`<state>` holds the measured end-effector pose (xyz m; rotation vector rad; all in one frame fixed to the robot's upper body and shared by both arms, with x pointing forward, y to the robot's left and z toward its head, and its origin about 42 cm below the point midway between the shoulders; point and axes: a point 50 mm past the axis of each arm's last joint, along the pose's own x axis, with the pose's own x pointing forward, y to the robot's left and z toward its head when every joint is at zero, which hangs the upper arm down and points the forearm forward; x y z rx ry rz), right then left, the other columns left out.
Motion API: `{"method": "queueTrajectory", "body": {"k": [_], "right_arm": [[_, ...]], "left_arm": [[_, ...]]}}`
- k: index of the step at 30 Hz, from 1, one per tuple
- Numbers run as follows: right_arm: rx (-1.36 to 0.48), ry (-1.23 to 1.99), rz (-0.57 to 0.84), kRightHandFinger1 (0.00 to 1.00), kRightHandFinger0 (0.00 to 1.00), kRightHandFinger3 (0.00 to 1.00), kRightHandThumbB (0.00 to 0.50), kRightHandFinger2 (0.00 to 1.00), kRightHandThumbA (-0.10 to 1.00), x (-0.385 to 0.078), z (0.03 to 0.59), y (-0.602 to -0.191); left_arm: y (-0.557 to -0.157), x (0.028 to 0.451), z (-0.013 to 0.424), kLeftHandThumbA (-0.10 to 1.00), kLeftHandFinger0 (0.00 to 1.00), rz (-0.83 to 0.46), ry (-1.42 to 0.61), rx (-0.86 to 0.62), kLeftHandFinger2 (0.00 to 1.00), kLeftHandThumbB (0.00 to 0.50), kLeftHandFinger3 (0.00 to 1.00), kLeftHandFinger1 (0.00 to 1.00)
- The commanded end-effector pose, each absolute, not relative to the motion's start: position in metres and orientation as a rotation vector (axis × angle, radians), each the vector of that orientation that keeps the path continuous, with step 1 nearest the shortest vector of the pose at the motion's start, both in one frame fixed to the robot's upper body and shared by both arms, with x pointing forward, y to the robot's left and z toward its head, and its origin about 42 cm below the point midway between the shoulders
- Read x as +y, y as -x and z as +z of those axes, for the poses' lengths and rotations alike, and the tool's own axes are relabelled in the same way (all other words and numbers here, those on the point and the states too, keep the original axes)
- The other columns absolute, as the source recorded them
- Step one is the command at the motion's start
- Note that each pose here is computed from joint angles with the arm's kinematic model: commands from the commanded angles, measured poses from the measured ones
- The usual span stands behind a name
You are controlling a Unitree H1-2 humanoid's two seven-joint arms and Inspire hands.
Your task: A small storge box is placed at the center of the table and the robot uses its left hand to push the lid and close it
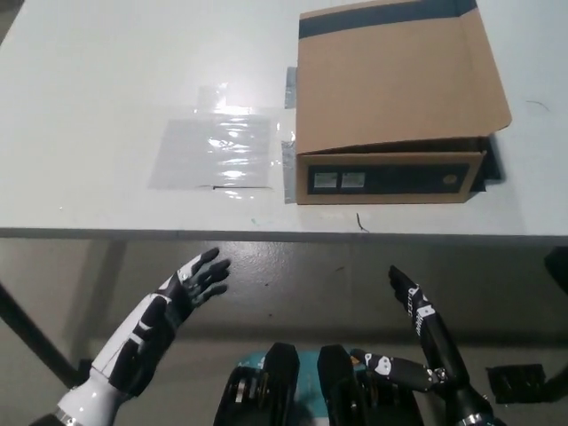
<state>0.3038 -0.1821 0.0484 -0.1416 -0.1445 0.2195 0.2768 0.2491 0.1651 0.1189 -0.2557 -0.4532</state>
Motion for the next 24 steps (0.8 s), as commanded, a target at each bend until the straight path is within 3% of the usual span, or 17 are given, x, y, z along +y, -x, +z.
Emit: {"method": "queueTrajectory", "body": {"k": [1, 5, 8, 12, 18, 24], "right_arm": [[-0.228, 0.167, 0.208, 1.00, 1.00, 1.00, 0.375, 1.00, 1.00, -0.178, 0.059, -0.302], [-0.223, 0.180, 0.195, 1.00, 1.00, 1.00, 0.366, 1.00, 1.00, -0.180, 0.057, -0.300], [-0.218, 0.177, 0.196, 1.00, 1.00, 1.00, 0.370, 1.00, 1.00, -0.181, 0.055, -0.299], [-0.215, 0.155, 0.198, 1.00, 1.00, 1.00, 0.380, 1.00, 1.00, -0.180, 0.055, -0.297], [-0.211, 0.149, 0.198, 1.00, 1.00, 1.00, 0.374, 1.00, 1.00, -0.180, 0.054, -0.292], [-0.212, 0.146, 0.200, 1.00, 1.00, 1.00, 0.370, 1.00, 1.00, -0.180, 0.054, -0.289]], "left_arm": [[-0.292, 0.265, 0.156, 1.00, 1.00, -0.406, -0.262, -0.326, 1.00, 0.248, 1.00, 1.00], [-0.303, 0.269, 0.139, 1.00, 1.00, -0.396, -0.279, -0.278, 1.00, 0.183, 1.00, 1.00], [-0.307, 0.270, 0.130, 1.00, 1.00, -0.393, -0.295, -0.257, 1.00, 0.180, 1.00, 1.00], [-0.308, 0.273, 0.118, 1.00, 1.00, -0.388, -0.315, -0.220, 1.00, 0.223, 1.00, 1.00], [-0.305, 0.270, 0.111, 1.00, 1.00, -0.396, -0.315, -0.205, 1.00, 0.200, 1.00, 1.00], [-0.301, 0.269, 0.109, 1.00, 1.00, -0.390, -0.316, -0.190, 1.00, 0.214, 1.00, 1.00]]}}
